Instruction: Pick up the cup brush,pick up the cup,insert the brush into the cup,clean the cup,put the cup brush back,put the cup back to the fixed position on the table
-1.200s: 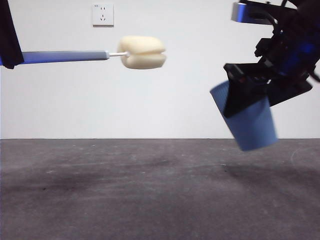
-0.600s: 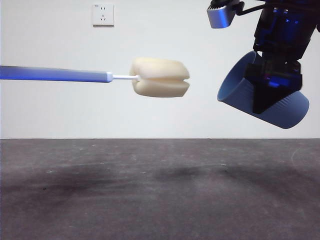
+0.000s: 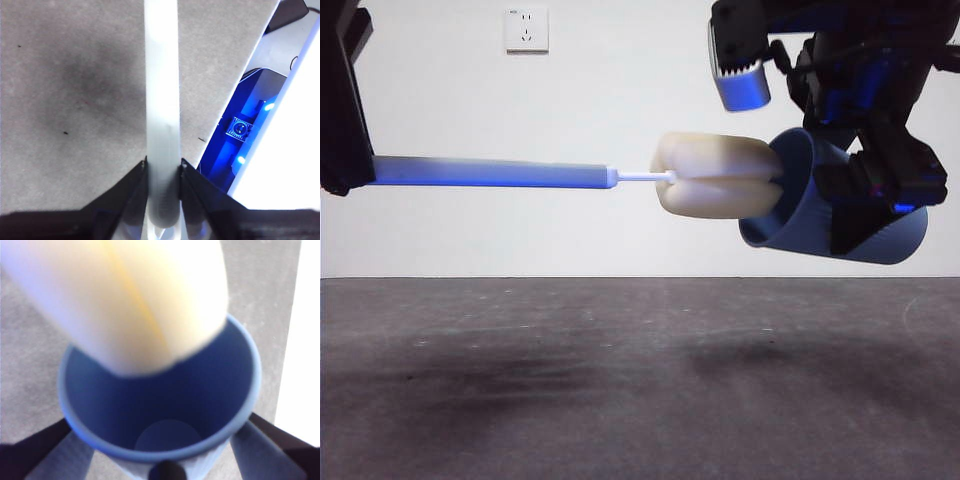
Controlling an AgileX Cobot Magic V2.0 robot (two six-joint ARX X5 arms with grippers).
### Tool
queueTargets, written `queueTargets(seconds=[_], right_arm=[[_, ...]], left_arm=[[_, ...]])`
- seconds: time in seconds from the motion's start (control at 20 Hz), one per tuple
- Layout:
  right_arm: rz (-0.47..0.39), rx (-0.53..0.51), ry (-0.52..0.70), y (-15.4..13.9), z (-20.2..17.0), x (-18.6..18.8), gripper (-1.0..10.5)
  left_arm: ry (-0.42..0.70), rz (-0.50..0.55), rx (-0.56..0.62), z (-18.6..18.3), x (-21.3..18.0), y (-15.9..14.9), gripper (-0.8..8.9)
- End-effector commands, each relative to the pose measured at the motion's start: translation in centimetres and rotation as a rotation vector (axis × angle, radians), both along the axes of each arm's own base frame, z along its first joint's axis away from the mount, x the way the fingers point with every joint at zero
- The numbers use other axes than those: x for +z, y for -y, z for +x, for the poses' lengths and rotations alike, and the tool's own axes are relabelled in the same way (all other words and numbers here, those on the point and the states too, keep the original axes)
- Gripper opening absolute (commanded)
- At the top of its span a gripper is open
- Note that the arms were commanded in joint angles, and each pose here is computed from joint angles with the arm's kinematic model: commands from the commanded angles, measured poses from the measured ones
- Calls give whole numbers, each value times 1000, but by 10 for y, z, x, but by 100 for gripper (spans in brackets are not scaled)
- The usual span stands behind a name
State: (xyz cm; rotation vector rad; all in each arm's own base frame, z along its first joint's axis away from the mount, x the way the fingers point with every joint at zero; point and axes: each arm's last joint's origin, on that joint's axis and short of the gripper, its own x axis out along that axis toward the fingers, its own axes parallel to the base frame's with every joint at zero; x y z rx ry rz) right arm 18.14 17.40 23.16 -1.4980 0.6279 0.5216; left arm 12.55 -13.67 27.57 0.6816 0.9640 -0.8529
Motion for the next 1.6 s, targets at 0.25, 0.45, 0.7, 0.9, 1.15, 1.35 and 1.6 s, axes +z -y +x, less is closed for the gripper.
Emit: queueTargets(seconds=[0.25, 0.45, 0.7, 0.9, 1.15, 1.35, 1.6], right_arm=[[-17, 48, 2, -11, -2, -5, -13], [-41, 91, 1, -15, -5, -6, -13], [-78, 152, -28, -31, -14, -18, -13], [-83, 195, -31, -44, -19, -27, -13], [-111, 164, -2, -44, -18, -28, -13], [-135, 146, -1, -41, -18, -28, -13], [-134, 146, -1, -41, -18, -28, -13]], left_arm=[[-26, -1, 2, 2, -7, 10, -9], [-36, -40, 3, 8, -12, 22, -9], [-59, -112, 7, 17, -19, 38, -9], [-73, -123, 29, 19, -24, 45, -9], [-93, -61, 69, 15, -24, 37, -8], [-102, 31, 96, 1, -16, 17, -8], [-99, 16, 92, -9, -6, 6, -9]])
